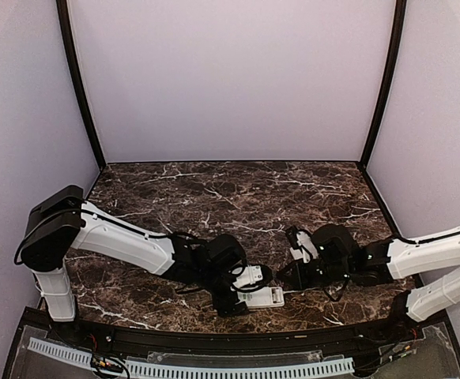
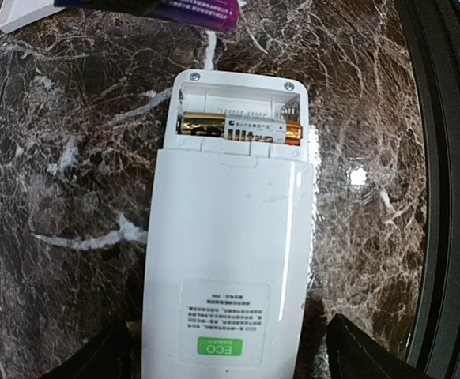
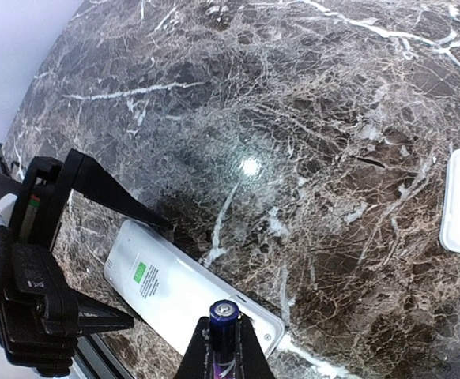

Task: Load the batteries into the remote control
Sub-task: Place the battery in the battery compartment.

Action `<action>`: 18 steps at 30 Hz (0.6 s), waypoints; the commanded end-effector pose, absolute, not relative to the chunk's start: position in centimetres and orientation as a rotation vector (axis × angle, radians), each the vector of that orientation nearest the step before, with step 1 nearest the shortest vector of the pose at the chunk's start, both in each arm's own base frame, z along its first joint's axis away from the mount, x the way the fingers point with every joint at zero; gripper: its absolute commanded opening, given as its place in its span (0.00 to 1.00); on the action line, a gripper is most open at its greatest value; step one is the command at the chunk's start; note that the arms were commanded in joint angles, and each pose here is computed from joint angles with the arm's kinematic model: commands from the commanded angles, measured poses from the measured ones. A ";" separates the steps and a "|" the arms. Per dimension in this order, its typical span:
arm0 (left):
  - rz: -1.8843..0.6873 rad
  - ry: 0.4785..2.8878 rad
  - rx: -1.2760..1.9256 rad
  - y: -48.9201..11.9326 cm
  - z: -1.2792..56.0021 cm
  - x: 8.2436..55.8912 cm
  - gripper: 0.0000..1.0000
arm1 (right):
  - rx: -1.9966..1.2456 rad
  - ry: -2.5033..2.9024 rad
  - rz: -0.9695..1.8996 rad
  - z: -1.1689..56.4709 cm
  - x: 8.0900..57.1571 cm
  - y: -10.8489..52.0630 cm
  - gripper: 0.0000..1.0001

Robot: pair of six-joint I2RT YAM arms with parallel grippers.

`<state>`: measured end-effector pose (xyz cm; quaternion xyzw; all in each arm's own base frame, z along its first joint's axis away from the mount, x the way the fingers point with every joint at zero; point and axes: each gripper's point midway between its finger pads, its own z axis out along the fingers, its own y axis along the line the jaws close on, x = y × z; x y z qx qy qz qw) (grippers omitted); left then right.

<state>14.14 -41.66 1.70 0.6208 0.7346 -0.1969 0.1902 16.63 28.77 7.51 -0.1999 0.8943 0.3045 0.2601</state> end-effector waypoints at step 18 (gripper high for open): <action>-0.080 2.570 1.375 -33.5 -4.7 15.8 0.36 | -0.450 2.175 0.867 10.8 19.7 29.4 0.00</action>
